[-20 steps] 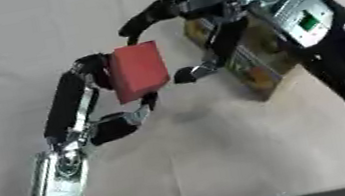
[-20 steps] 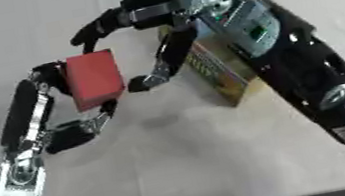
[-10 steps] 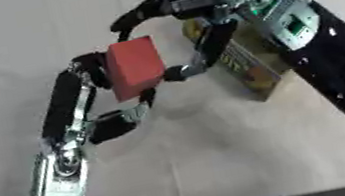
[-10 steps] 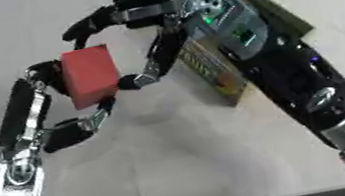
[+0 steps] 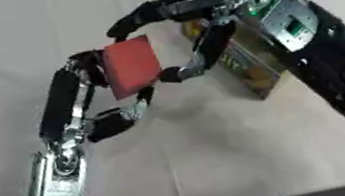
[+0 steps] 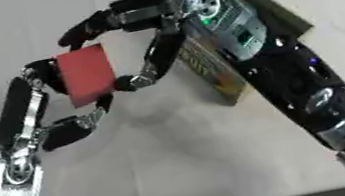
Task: Pick up the objects with one hand, pass them to the other hand, and then place them into the box on the other side of the table.
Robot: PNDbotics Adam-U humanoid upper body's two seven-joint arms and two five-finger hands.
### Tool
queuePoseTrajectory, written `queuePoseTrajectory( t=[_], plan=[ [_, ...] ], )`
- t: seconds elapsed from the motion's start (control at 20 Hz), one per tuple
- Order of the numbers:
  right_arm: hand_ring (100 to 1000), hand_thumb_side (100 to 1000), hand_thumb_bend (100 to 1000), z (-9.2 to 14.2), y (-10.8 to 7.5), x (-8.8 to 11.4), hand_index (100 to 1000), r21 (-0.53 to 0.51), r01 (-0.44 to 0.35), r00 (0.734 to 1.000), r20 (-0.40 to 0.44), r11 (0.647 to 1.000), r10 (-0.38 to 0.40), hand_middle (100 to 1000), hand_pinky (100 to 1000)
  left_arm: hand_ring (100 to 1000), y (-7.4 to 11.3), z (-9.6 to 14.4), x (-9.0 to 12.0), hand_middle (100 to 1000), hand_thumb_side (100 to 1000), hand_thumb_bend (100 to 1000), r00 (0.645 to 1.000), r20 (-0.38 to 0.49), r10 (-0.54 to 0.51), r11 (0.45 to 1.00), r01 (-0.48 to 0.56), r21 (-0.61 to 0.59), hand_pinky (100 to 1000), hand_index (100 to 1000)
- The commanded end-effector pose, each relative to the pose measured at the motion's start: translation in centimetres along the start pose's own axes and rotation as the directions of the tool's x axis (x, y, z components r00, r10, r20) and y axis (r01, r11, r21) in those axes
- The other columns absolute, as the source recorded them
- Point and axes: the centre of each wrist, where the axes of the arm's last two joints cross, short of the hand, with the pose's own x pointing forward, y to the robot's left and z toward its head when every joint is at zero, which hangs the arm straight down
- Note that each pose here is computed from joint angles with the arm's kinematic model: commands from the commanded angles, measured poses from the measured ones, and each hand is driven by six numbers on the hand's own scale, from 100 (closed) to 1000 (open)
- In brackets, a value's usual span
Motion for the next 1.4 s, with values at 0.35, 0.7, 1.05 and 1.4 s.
queuePoseTrajectory(
  t=[0.35, 0.7, 1.05, 1.4],
  plan=[
    [1000, 238, 320, 0.3, -1.0, 1.2, 1000, -0.009, -0.05, 0.999, 0.021, 0.999, 0.05, 867, 1000, 379, -0.1, -1.0, 0.6, 442, 292, 100, 1.0, -0.008, -0.024, 1.0, 0.024, 0.019, 432, 518],
    [1000, 219, 344, 0.6, -1.0, 0.6, 1000, -0.027, -0.061, 0.998, -0.003, 0.998, 0.061, 868, 1000, 376, -0.1, -1.1, 0.7, 435, 302, 100, 1.0, -0.012, -0.026, 1.0, 0.026, 0.016, 427, 516],
    [1000, 118, 355, 0.5, -0.8, 0.5, 1000, -0.031, -0.082, 0.997, 0.006, 0.996, 0.082, 870, 1000, 371, 0.1, -1.2, 1.1, 421, 297, 100, 1.0, -0.014, -0.02, 1.0, 0.02, 0.021, 419, 512],
    [1000, 131, 375, 0.2, -0.6, 0.2, 1000, -0.038, -0.114, 0.993, 0.007, 0.993, 0.114, 868, 1000, 366, 0.5, -1.6, 1.8, 415, 298, 100, 1.0, 0.01, -0.009, 0.999, 0.009, 0.035, 412, 508]
  ],
)
